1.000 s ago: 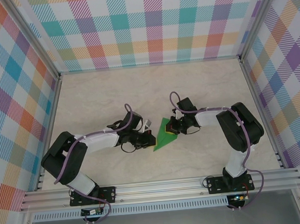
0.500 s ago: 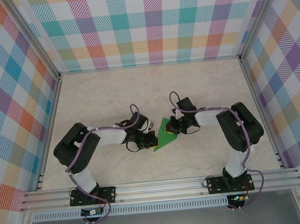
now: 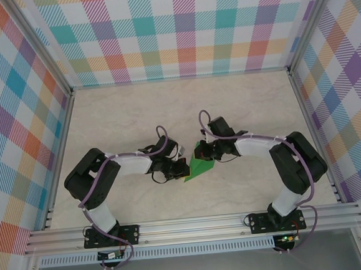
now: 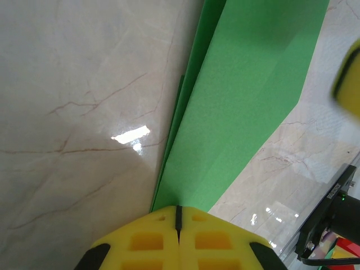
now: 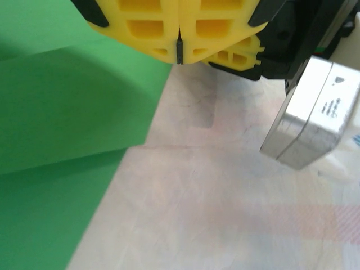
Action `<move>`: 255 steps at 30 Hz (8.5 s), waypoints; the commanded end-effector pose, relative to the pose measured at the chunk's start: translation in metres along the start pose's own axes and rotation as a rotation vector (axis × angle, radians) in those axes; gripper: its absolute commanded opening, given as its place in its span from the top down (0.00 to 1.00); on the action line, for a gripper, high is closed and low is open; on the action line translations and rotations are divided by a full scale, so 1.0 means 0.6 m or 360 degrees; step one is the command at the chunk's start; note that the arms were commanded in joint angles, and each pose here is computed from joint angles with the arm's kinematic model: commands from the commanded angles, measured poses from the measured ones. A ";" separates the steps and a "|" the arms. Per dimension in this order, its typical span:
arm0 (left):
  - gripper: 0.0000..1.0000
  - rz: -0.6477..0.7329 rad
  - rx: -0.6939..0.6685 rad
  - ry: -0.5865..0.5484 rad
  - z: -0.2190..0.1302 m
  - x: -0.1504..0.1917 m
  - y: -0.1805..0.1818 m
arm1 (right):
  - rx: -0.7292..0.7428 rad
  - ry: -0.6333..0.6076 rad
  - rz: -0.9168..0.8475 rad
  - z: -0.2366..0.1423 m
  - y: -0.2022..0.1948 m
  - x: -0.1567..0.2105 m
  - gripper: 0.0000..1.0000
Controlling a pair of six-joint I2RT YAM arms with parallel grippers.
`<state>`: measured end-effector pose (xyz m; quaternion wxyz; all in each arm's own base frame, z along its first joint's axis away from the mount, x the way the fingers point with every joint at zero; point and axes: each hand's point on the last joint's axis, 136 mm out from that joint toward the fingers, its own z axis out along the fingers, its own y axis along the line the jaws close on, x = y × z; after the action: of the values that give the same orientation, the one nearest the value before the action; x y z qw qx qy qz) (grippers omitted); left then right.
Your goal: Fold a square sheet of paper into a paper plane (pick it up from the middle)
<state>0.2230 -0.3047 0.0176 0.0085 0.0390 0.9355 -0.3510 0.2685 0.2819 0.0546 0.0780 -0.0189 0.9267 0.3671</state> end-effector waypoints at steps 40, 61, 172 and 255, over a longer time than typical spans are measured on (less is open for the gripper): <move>1.00 -0.0144 -0.0269 0.0178 0.008 0.069 0.088 | 0.0308 -0.0336 0.0371 -0.070 -0.217 -0.158 1.00; 0.25 0.0031 -0.0071 -0.0488 -0.089 -0.127 -0.077 | -0.0020 -0.0315 0.0585 -0.094 -0.067 -0.029 0.46; 0.90 0.0427 -0.1928 -0.0564 -0.249 -0.172 0.029 | 0.0430 -0.0584 0.0450 -0.226 -0.080 -0.064 0.18; 0.00 -0.0577 -0.0133 -0.0352 -0.174 -0.113 0.056 | 0.0492 -0.0052 -0.0063 0.030 -0.009 0.022 0.51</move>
<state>0.3021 -0.2052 0.0733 0.0618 -0.1804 0.9374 -0.2915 0.2560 0.2944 0.0437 0.1092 -0.0357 0.9683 0.2219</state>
